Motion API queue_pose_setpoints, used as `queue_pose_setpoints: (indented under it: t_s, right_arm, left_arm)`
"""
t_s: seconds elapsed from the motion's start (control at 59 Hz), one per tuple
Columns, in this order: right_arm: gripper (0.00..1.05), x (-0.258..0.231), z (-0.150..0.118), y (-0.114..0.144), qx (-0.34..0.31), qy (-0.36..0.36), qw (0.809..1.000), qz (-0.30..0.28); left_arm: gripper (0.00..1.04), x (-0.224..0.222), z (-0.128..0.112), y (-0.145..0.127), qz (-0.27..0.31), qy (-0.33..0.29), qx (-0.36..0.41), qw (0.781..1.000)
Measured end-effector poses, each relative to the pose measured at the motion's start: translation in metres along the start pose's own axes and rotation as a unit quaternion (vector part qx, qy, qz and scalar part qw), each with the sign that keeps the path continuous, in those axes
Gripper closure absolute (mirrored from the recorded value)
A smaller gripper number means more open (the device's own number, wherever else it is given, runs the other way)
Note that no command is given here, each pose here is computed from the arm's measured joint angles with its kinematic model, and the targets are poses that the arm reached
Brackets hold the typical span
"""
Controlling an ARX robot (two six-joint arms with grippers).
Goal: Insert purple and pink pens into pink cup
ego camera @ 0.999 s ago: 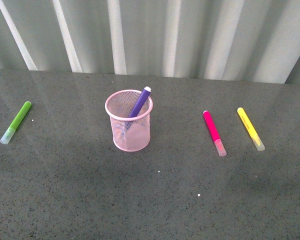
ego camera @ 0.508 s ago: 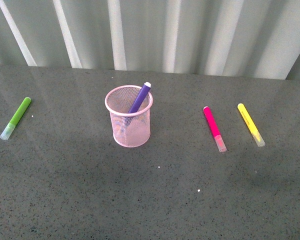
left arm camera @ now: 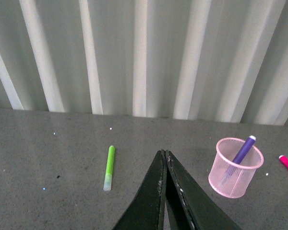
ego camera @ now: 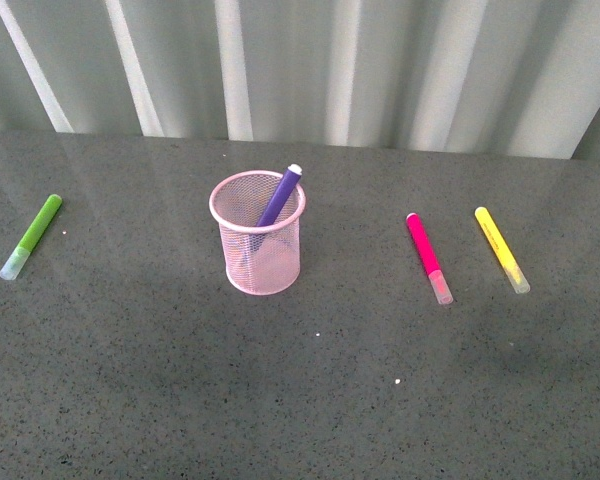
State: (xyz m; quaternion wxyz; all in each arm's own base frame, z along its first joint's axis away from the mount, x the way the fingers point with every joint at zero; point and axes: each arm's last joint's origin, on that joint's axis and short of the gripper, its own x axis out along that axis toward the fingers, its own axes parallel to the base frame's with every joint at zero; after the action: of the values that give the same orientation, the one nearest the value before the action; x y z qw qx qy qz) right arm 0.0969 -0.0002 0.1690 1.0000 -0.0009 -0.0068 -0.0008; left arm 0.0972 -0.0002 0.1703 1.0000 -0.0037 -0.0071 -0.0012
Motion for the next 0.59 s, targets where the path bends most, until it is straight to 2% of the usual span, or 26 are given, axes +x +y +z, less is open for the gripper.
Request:
queue_pose_setpoints:
  t_s: [0.271,0.44,0.525,0.593]
  right_arm:
    - [0.07,0.0,0.0,0.0,0.0,0.0,1.0,0.0]
    - [0.07,0.0,0.0,0.0,0.0,0.0,1.0,0.0]
    - [0.07,0.0,0.0,0.0,0.0,0.0,1.0,0.0]
    - [0.07,0.0,0.0,0.0,0.0,0.0,1.0,0.0]
  left_arm:
    - [1.01,-0.0006,0.0002,0.0,0.0,-0.002,0.0,1.0]
    - [0.58,-0.0006,0.0002,0.0,0.0,-0.002,0.0,1.0]
    - [0.43,-0.0006,0.0002,0.0,0.0,-0.002,0.0,1.0]
    - [0.27,-0.0006,0.0002,0.0,0.0,-0.002,0.0,1.0]
